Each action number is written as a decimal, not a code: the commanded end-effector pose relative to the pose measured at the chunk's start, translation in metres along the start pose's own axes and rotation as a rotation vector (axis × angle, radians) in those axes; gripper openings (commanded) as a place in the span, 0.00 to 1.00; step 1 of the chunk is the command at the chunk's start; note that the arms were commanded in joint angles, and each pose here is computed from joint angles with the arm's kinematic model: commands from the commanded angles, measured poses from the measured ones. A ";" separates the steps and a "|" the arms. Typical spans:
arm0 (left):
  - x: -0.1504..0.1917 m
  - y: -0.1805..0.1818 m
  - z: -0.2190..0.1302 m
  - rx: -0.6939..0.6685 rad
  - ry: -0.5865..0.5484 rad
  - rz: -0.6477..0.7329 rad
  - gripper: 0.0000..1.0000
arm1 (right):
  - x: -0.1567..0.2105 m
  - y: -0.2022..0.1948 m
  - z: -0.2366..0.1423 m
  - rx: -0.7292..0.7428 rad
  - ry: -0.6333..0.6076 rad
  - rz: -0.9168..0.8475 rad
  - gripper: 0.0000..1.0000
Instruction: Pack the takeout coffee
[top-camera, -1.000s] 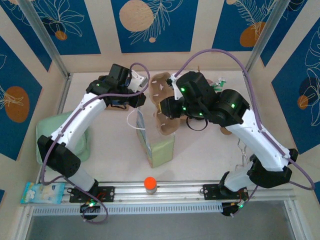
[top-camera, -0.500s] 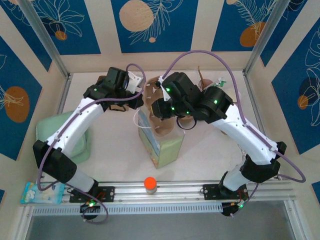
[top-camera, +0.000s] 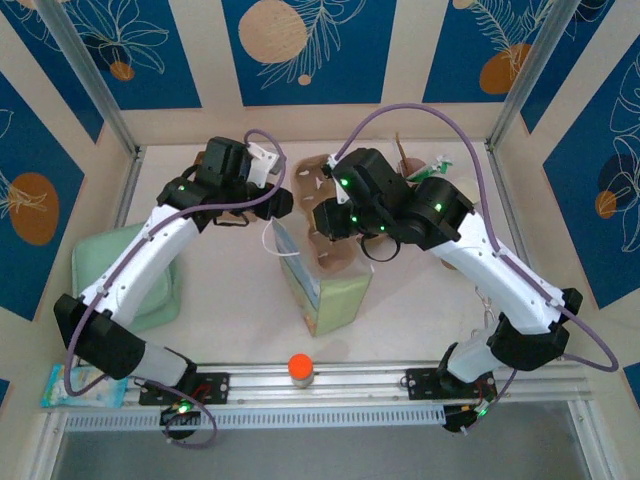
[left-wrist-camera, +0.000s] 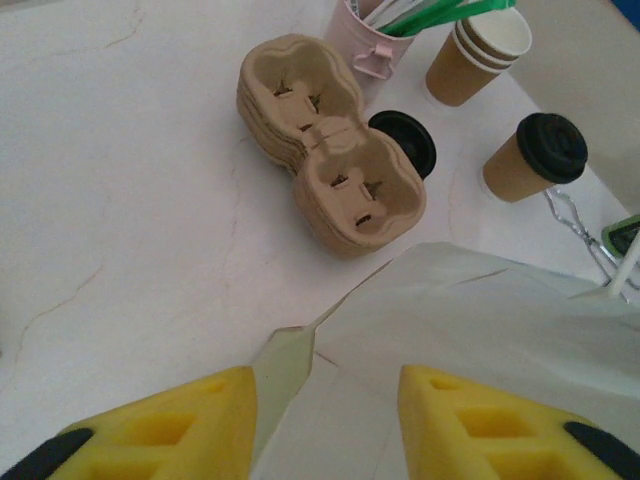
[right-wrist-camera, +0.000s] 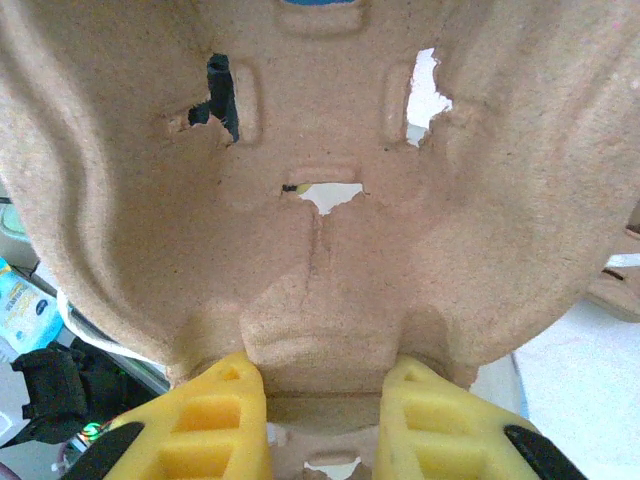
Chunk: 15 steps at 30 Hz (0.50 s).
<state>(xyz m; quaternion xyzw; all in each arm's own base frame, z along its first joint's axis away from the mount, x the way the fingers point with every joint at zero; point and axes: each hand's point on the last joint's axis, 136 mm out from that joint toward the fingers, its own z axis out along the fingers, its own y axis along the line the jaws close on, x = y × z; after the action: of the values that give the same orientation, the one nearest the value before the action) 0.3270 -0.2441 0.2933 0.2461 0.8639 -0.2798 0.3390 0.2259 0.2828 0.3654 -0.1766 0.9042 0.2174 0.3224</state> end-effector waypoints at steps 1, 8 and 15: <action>-0.011 -0.010 -0.011 0.034 -0.047 0.016 0.45 | -0.002 -0.001 -0.008 -0.008 -0.028 0.019 0.11; -0.011 -0.012 -0.011 0.045 -0.031 0.027 0.47 | 0.004 0.000 0.000 -0.003 0.001 -0.001 0.11; -0.002 -0.012 -0.012 0.045 0.002 0.055 0.46 | 0.009 -0.003 0.016 0.004 0.046 -0.009 0.11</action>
<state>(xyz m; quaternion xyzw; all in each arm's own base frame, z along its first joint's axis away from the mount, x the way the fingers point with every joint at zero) 0.3232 -0.2452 0.2950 0.2583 0.8599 -0.2831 0.3372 0.2262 0.2823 0.3592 -0.1756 0.9069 0.2152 0.3168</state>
